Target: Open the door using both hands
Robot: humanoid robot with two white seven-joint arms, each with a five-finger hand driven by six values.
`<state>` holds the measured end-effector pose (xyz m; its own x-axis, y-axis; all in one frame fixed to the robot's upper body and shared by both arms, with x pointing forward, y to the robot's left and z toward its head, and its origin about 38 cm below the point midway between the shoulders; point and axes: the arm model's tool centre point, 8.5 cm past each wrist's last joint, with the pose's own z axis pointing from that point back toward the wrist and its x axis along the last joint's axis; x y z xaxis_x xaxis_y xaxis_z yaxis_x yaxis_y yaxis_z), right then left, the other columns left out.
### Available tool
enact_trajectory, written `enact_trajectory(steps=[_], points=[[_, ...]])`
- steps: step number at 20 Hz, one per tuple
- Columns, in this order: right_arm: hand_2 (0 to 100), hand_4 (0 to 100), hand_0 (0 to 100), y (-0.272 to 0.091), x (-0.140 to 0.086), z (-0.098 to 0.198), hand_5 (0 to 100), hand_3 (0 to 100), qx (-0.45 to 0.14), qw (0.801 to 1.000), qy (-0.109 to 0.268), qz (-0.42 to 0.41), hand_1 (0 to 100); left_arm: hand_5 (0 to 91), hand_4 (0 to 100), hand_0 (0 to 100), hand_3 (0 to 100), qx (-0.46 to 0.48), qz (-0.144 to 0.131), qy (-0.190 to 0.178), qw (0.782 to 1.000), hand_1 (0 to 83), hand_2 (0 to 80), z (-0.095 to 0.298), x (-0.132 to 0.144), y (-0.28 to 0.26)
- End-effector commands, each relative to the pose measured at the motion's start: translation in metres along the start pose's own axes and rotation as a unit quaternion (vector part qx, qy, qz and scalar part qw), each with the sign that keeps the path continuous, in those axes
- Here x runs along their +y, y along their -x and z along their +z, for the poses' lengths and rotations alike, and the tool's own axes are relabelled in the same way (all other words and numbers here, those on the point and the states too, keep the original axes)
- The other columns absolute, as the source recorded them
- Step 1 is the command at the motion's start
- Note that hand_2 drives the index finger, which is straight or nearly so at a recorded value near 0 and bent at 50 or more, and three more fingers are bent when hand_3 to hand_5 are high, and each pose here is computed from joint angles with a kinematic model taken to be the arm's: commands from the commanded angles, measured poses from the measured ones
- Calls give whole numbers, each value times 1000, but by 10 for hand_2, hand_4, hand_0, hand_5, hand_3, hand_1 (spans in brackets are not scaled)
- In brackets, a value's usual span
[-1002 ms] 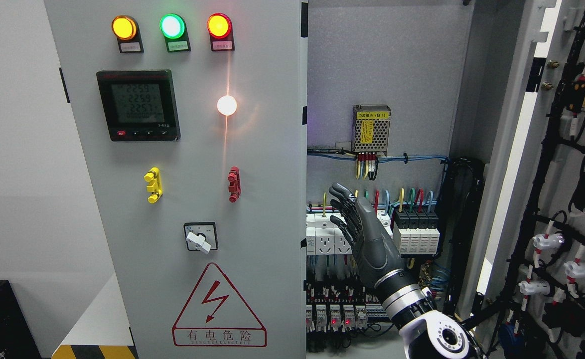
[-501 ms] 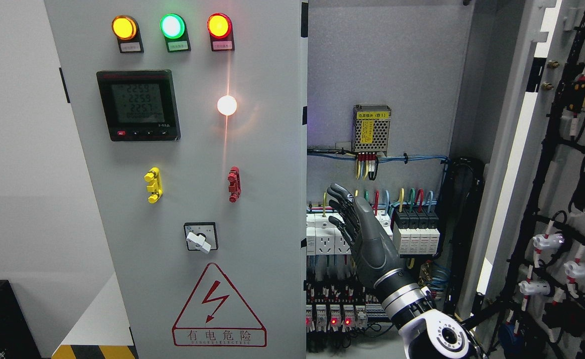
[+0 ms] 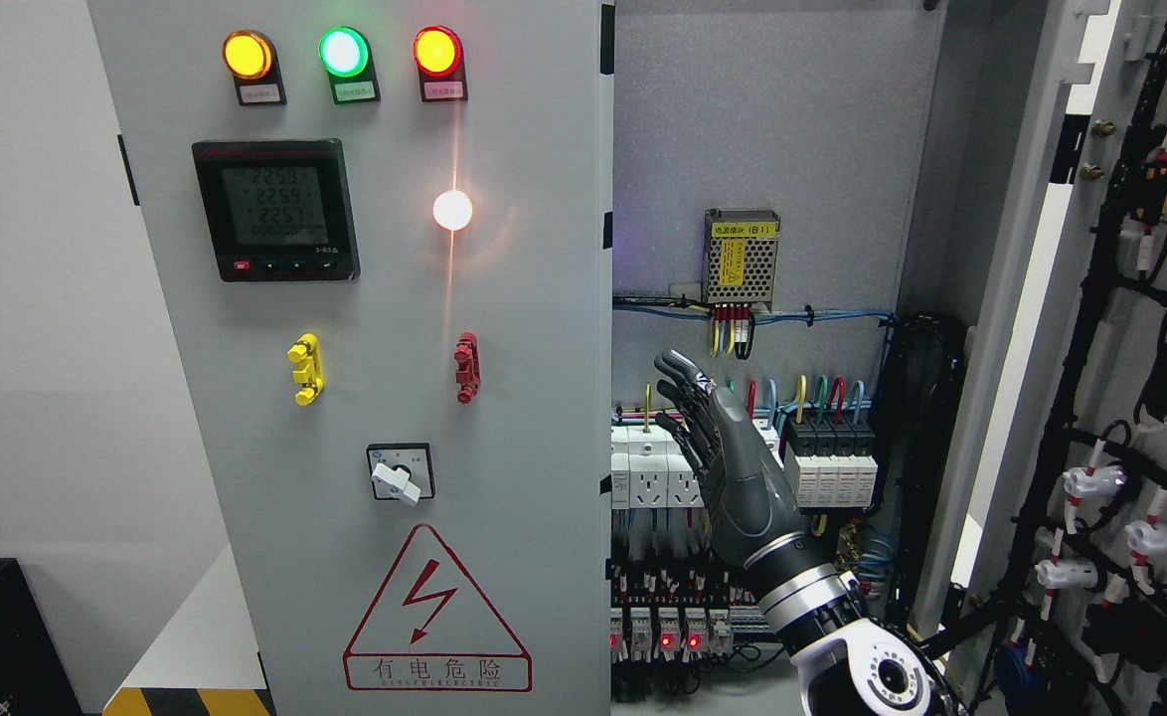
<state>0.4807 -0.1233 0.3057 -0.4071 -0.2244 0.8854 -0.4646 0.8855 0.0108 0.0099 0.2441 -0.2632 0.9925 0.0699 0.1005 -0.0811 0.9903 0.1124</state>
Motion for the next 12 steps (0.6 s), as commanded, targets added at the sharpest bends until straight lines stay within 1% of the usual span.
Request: enact_trajectory(steps=[1, 6, 12], points=[[0, 0, 191, 12, 2, -5, 0, 0, 17, 1000, -1, -2, 0, 0, 0, 0, 0, -3, 0, -5, 1000, 0, 0, -1, 8, 4], [0, 0, 191, 9, 7, -11, 0, 0, 15, 1000, -10, 1, 0, 0, 0, 0, 0, 0, 0, -5, 1000, 0, 0, 0, 7, 7], [0, 0, 191, 11, 5, -13, 0, 0, 39, 999, -12, -3, 0, 0, 0, 0, 0, 6, 0, -6, 1000, 0, 0, 1, 8, 14]])
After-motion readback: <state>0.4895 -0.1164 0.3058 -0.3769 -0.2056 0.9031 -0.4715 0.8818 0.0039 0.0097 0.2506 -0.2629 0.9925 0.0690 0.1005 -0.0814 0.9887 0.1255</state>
